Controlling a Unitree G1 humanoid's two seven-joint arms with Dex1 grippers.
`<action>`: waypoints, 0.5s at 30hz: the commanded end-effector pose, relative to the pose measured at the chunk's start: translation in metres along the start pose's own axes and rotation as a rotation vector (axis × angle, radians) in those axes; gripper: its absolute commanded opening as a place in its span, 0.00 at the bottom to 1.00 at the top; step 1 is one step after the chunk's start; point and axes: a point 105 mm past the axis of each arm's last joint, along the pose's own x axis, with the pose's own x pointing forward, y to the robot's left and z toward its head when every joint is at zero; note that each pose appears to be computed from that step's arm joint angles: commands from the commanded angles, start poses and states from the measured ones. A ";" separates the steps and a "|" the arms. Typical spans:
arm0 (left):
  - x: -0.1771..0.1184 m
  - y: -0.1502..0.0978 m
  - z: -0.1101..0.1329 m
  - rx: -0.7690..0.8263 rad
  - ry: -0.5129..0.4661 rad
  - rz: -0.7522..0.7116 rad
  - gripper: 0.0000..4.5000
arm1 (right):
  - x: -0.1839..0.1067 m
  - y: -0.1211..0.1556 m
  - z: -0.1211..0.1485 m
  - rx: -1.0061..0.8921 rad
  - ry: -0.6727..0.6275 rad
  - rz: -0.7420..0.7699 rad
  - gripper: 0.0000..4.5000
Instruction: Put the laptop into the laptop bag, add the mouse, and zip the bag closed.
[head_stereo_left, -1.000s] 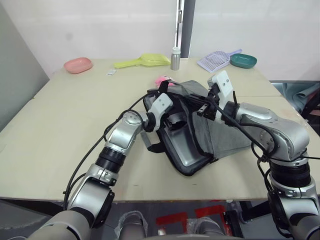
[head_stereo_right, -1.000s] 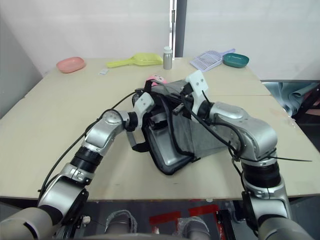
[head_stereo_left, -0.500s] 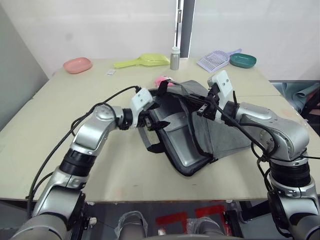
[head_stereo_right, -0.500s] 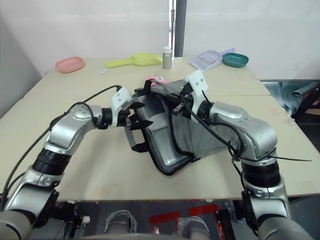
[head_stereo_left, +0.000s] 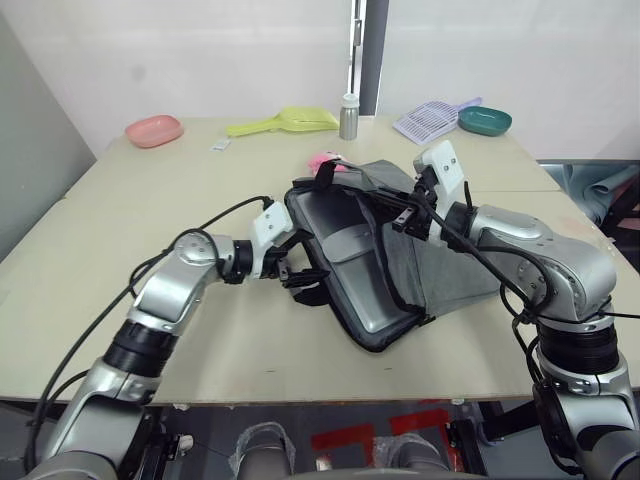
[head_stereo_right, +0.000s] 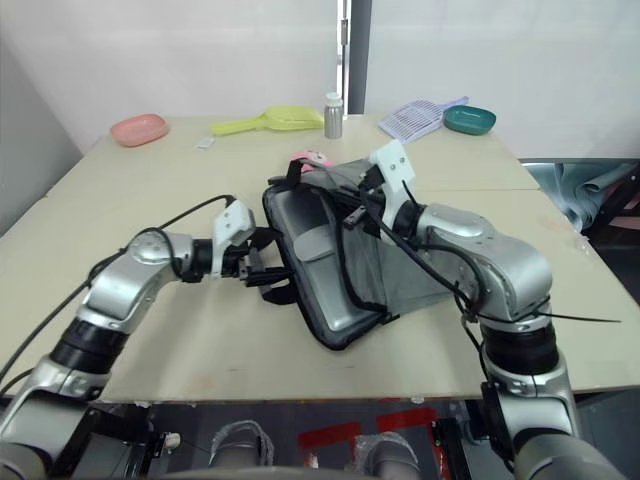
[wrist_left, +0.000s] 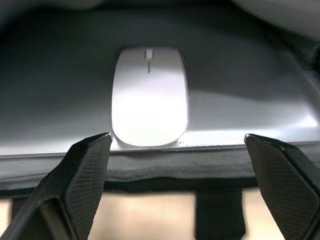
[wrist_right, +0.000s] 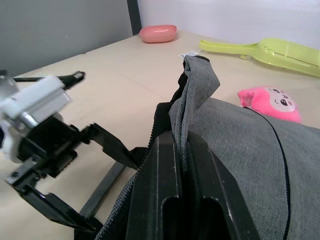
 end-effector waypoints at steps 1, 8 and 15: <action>0.005 0.011 0.003 0.029 -0.018 0.028 0.99 | -0.004 0.006 0.023 -0.065 -0.083 0.010 0.00; 0.024 0.009 -0.001 0.010 -0.034 -0.010 0.99 | -0.006 0.005 0.023 -0.066 -0.081 0.002 0.00; 0.037 0.008 -0.001 0.019 -0.035 -0.015 0.99 | -0.006 0.006 0.024 -0.067 -0.082 0.003 0.00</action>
